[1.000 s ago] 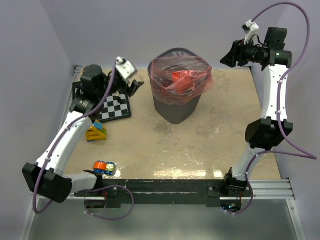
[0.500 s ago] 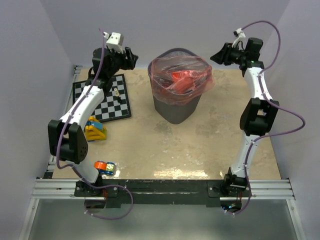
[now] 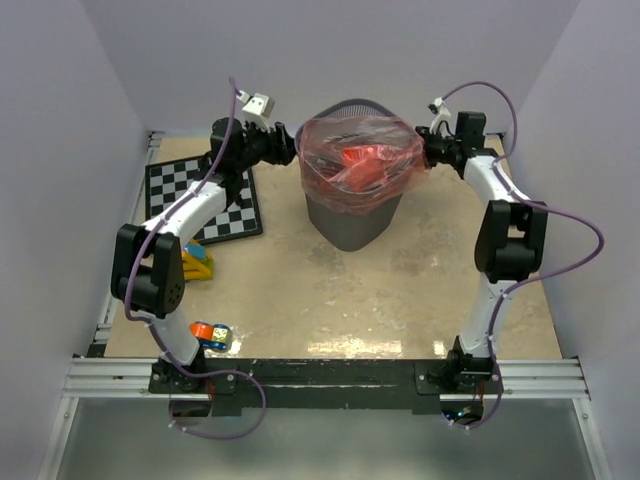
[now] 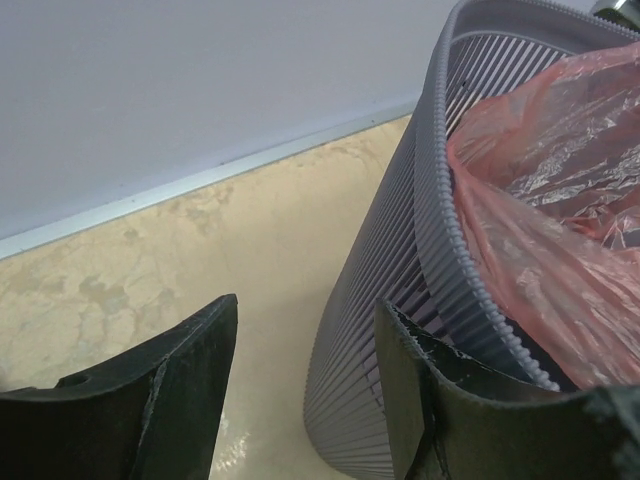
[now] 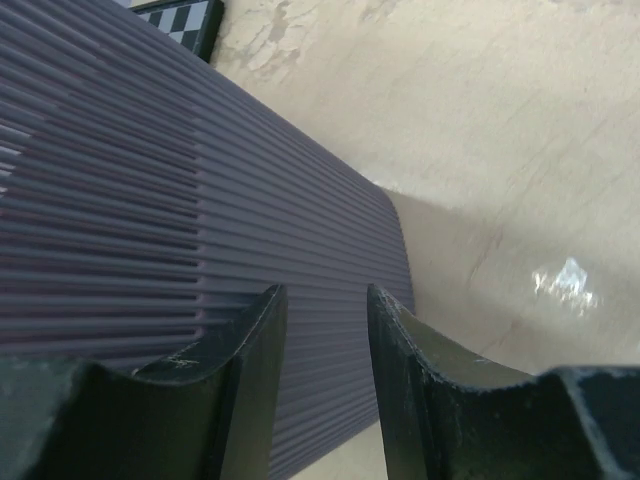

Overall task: Put the trash bags into the trash bin
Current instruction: Place the trash bag in the trash bin.

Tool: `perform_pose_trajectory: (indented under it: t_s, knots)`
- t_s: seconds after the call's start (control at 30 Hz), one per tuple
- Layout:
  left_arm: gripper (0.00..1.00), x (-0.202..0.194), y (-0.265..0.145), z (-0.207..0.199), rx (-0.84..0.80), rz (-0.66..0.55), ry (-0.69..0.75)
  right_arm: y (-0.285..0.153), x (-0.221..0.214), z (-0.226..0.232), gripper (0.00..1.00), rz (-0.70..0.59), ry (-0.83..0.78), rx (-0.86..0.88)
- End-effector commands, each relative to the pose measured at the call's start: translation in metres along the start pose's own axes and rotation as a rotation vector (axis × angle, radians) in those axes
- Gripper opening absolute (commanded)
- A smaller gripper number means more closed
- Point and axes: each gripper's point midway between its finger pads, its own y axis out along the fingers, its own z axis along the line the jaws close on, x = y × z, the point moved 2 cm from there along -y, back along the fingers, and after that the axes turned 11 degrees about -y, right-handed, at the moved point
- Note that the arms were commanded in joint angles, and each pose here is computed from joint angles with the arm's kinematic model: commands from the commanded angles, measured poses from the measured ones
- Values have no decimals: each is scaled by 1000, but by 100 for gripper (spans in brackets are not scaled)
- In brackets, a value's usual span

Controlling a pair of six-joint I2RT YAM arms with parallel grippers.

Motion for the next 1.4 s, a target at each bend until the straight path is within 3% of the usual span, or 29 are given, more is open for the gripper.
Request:
perform_pose_trajectory:
  t_s: [0.0,0.43,0.57,0.67,0.73,0.8,0.93,1.1,1.23,1.37]
  knots:
    - [61,16,-12,-37,-149,-51,8,-40,23,46,42,-70,-24,39]
    - [57,-7,-44,-70,-258,20,-48,-89,-45,109,42,26,47,11]
    - [57,0,-60,-41,-68,58,-18,-114,-39,92,43,30,5,-114]
    - [62,29,-87,-4,122,5,84,-145,-6,60,46,-15,-63,-247]
    - [63,57,-104,1,120,-42,147,-160,17,44,49,-41,-107,-293]
    - [64,85,-113,-25,11,-66,225,-168,41,38,52,-75,-171,-278]
    - [65,101,-116,-81,-228,42,272,-174,90,64,58,-156,-299,-179]
    - [63,93,-105,-100,-221,221,144,-167,112,107,64,-194,-391,-102]
    - [64,83,-100,-119,-194,248,216,-159,100,130,69,-158,-424,-11]
    - [63,68,-97,-128,-189,309,193,-154,82,142,71,-93,-498,65]
